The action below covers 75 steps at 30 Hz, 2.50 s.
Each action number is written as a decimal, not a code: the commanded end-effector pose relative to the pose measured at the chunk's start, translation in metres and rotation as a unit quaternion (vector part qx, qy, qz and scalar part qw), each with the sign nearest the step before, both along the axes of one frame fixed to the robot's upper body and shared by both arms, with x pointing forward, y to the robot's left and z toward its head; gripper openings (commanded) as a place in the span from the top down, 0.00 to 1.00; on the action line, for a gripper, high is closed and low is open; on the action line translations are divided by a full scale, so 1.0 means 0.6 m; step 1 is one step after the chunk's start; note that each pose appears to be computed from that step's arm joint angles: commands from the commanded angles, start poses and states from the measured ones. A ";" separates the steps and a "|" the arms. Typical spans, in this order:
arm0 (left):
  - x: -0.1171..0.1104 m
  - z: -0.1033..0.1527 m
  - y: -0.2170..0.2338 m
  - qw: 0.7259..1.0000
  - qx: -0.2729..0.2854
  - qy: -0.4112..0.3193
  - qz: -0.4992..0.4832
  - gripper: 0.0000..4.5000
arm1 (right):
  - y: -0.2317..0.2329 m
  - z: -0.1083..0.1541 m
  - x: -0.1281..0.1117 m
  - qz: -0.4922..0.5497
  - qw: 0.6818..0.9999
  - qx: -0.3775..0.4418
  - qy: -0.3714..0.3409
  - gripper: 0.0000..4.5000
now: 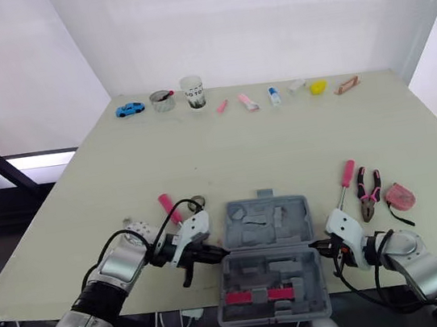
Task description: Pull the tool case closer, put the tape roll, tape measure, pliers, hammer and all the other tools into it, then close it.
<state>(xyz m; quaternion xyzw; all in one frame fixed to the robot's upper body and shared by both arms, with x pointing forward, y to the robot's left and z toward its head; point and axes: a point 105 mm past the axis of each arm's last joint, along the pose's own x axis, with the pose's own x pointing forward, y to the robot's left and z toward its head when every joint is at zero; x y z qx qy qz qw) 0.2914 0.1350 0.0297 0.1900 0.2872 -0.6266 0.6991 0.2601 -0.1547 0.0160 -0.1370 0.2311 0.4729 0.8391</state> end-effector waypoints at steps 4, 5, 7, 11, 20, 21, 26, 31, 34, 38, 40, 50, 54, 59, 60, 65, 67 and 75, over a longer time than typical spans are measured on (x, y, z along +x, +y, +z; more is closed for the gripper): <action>-0.010 -0.001 0.011 1.000 0.020 -0.002 -0.017 1.00 | -0.011 0.002 -0.014 0.002 1.000 -0.003 0.013 0.99; -0.010 -0.001 0.011 1.000 0.020 -0.001 -0.018 1.00 | -0.011 0.002 -0.015 0.003 1.000 -0.003 0.015 0.99; -0.011 -0.001 0.010 1.000 0.020 -0.001 -0.019 1.00 | -0.011 0.002 -0.015 0.001 1.000 -0.004 0.015 0.99; -0.010 -0.002 0.008 1.000 0.019 -0.001 -0.020 1.00 | -0.014 0.002 -0.015 -0.002 1.000 -0.006 0.014 0.99; -0.016 -0.001 -0.004 0.999 0.004 0.000 -0.032 1.00 | -0.012 0.002 -0.015 0.002 1.000 -0.006 0.015 0.99; -0.016 -0.001 -0.005 0.999 0.004 0.000 -0.033 1.00 | -0.012 0.002 -0.015 0.003 1.000 -0.005 0.015 0.99; -0.017 -0.001 -0.006 0.999 0.003 0.001 -0.036 1.00 | -0.010 0.002 -0.015 0.004 1.000 -0.005 0.015 0.99; -0.021 -0.003 -0.012 0.999 0.000 0.003 -0.041 1.00 | -0.006 0.001 -0.019 0.007 1.000 -0.001 0.019 0.99; -0.022 -0.004 -0.013 0.999 0.000 0.002 -0.041 1.00 | -0.006 0.001 -0.019 0.007 1.000 -0.001 0.019 0.99; -0.023 -0.006 -0.014 0.999 -0.001 0.002 -0.042 1.00 | -0.007 0.001 -0.019 0.006 1.000 -0.002 0.018 0.99; -0.022 -0.006 -0.014 0.999 -0.001 0.002 -0.040 1.00 | -0.007 0.001 -0.020 0.006 1.000 -0.002 0.019 0.99; -0.015 -0.003 0.002 1.000 0.003 -0.004 -0.025 1.00 | -0.018 0.004 -0.017 -0.005 1.000 -0.006 0.017 0.99; -0.008 0.004 0.014 1.000 0.000 -0.012 -0.011 1.00 | -0.019 0.006 -0.023 0.001 1.000 -0.002 0.022 0.99; -0.002 0.010 0.018 1.000 -0.006 -0.019 -0.002 1.00 | -0.019 0.006 -0.023 0.002 1.000 -0.002 0.023 0.99; -0.001 0.011 0.018 1.000 -0.009 -0.020 0.001 1.00 | -0.021 0.006 -0.022 0.001 1.000 -0.003 0.022 0.99; 0.011 0.036 0.014 0.998 -0.049 -0.042 0.024 1.00 | -0.043 0.013 -0.007 -0.029 0.999 -0.016 -0.005 0.99; 0.015 0.061 0.014 0.994 -0.087 -0.054 0.037 1.00 | -0.060 0.020 -0.002 -0.047 0.998 -0.020 -0.021 0.99; 0.005 0.154 0.066 0.959 -0.231 -0.079 0.142 1.00 | -0.129 0.068 -0.007 -0.140 0.983 0.016 -0.114 0.99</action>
